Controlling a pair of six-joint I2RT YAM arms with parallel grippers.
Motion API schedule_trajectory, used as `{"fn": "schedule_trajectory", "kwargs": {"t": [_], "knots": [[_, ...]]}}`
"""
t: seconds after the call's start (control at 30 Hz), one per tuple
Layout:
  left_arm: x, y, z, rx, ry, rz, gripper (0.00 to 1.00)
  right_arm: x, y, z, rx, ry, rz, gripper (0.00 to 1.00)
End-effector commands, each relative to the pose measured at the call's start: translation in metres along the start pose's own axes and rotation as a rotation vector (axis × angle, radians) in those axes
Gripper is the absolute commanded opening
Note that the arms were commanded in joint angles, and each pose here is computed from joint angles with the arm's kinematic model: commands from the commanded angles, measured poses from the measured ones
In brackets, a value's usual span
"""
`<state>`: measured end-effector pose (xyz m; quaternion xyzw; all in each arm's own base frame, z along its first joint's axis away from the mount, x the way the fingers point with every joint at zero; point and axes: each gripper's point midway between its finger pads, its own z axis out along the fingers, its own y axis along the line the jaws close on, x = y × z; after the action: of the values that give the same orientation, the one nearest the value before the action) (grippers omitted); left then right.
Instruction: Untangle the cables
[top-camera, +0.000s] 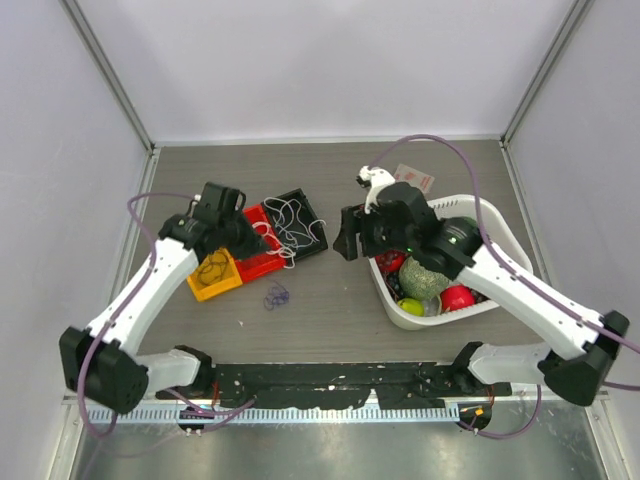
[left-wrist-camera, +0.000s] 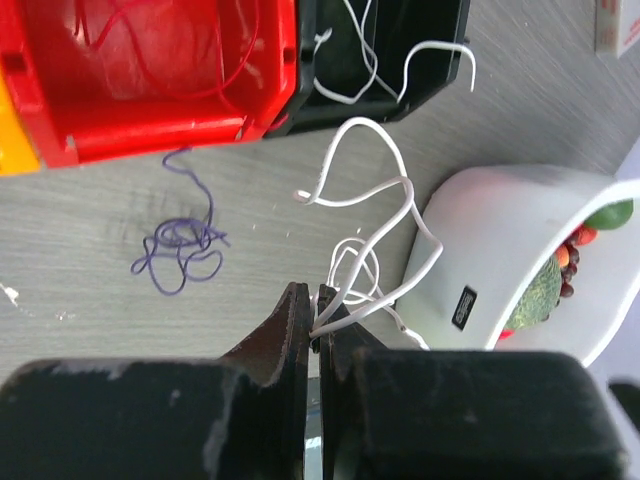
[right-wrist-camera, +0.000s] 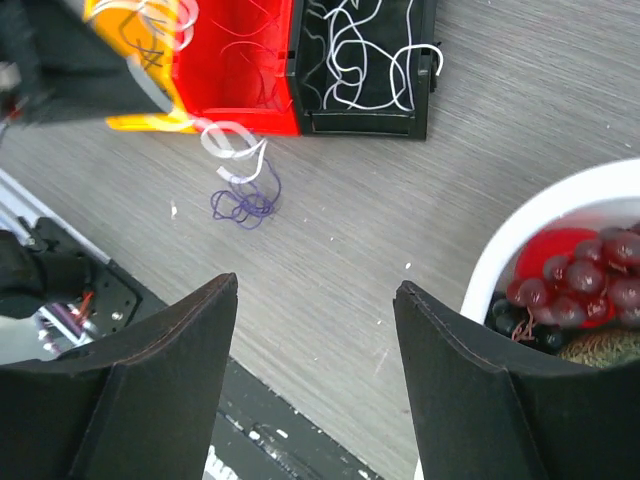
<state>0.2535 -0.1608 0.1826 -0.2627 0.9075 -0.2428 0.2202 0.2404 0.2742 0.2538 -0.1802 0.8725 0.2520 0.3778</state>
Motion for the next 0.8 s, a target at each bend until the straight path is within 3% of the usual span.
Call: {"fn": "schedule_trajectory", "kwargs": {"t": [0.0,0.13,0.33,0.43,0.5,0.77], "knots": [[-0.032,-0.018,0.017,-0.049,-0.013,0.032,0.00,-0.020,0.006,-0.036,-0.036,-0.131,0.066,0.69],[-0.064,-0.025,0.051,-0.122,-0.034,0.022,0.00,-0.033,-0.001,-0.062,-0.008,-0.207,0.067,0.69],[-0.074,-0.023,0.108,-0.277,0.103,0.077,0.02,-0.040,-0.011,-0.084,0.037,-0.264,0.054,0.70],[-0.077,-0.027,0.116,-0.295,0.119,0.144,0.32,-0.039,-0.012,-0.086,0.041,-0.266,0.058,0.70],[-0.083,-0.032,0.108,-0.277,0.084,0.166,0.46,-0.037,-0.012,-0.086,0.039,-0.262,0.062,0.70],[-0.055,-0.022,0.051,-0.135,0.054,0.239,0.75,-0.030,-0.011,-0.072,0.029,-0.230,0.062,0.70]]}}
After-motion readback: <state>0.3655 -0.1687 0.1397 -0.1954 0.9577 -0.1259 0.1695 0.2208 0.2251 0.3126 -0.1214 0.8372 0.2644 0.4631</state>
